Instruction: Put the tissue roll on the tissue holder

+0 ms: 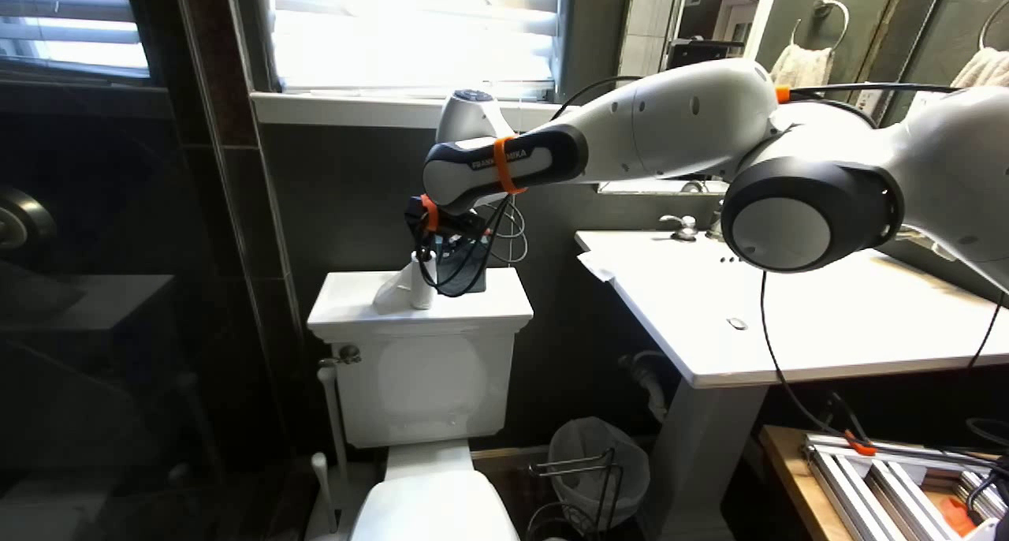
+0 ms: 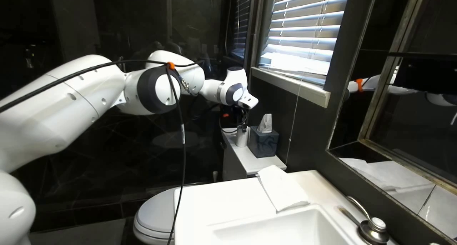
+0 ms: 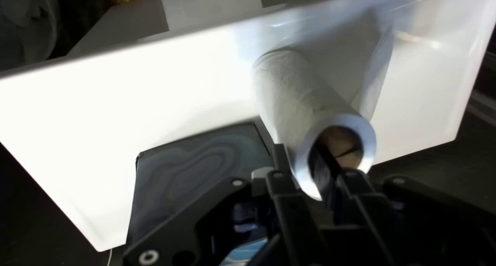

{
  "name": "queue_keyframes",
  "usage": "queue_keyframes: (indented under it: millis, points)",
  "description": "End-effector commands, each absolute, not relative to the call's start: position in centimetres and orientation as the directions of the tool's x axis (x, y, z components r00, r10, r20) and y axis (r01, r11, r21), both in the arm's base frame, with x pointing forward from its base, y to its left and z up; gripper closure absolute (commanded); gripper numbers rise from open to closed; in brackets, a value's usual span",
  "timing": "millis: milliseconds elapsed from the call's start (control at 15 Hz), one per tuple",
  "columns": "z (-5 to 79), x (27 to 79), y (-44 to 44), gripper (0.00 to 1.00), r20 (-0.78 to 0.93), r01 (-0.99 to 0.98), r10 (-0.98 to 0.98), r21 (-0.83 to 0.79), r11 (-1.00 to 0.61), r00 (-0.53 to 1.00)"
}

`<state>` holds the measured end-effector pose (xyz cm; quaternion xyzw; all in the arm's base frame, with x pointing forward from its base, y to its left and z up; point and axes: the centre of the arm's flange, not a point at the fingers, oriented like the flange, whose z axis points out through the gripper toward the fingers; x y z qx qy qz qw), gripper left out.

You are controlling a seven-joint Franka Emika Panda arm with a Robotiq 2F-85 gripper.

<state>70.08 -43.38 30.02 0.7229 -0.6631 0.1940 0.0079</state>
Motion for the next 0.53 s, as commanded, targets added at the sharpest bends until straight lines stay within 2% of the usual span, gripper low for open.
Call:
queue_keyframes:
  millis: [0,133,333,467]
  points:
    - [30.2,71.6,-44.1,0.92,0.298,-0.962,-0.954,-0.246,-0.117,0.04]
    - [30.7,71.2,-43.7,1.0,0.29,-0.963,-0.956,-0.241,-0.12,0.046]
    - [33.1,69.5,-41.7,0.97,0.282,-0.967,-0.957,-0.214,-0.135,0.071]
    - [35.1,67.5,-39.6,0.97,0.274,-0.972,-0.95,-0.141,-0.19,0.147]
